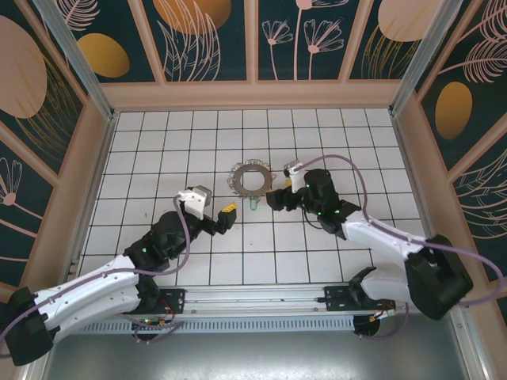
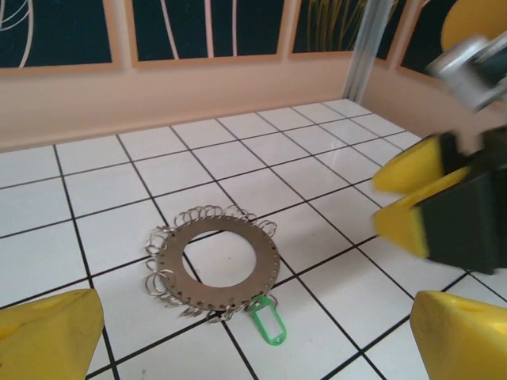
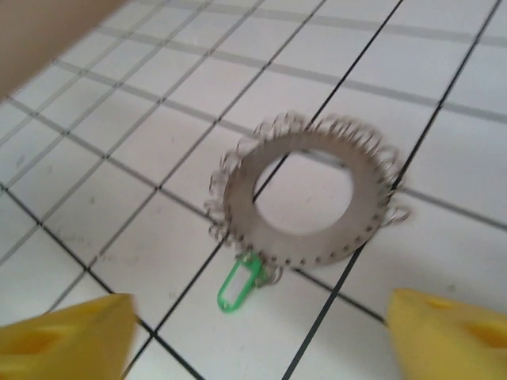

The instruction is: Put the keys on the keyring

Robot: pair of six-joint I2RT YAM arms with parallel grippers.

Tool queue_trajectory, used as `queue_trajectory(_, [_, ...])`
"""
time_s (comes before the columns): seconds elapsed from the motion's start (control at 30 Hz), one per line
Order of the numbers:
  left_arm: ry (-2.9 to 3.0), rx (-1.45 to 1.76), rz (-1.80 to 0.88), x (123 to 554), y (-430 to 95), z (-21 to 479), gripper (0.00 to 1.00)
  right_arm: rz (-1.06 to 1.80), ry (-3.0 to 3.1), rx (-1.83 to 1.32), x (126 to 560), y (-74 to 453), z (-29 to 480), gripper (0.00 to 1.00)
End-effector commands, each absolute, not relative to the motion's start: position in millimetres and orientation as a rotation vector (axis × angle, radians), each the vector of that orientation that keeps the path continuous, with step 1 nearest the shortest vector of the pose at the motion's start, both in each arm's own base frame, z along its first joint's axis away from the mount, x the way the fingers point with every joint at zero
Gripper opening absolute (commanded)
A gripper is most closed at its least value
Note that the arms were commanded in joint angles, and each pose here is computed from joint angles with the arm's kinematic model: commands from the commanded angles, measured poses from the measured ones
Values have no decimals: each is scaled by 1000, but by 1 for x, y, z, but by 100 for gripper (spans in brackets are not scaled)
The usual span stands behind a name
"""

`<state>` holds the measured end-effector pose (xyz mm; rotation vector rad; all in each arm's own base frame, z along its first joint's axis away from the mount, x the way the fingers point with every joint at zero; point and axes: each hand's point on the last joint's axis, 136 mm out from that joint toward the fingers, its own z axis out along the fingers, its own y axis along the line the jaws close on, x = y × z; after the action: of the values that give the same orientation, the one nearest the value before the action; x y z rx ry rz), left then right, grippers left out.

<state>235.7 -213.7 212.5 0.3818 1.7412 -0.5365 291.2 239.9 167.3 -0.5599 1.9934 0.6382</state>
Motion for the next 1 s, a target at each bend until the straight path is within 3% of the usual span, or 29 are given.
queue_trajectory(0.0, [1716, 219, -475, 255, -201, 227, 99, 473, 1922, -455, 306, 203, 185, 99])
queue_trajectory(0.33, [1810, -81, -254, 336, -125, 204, 99, 281, 1724, 51, 349, 74, 201, 99])
queue_trajectory(0.5, [1706, -241, -114, 344, -74, 206, 99, 246, 1640, 153, 344, 27, 192, 99])
queue_trajectory(0.7, [1647, -316, 57, 334, -31, 207, 99, 127, 1549, 22, 334, 20, 183, 99])
queue_trajectory(0.97, [1655, -403, 266, 341, 16, 192, 99, 32, 1634, 16, 367, 10, 147, 99])
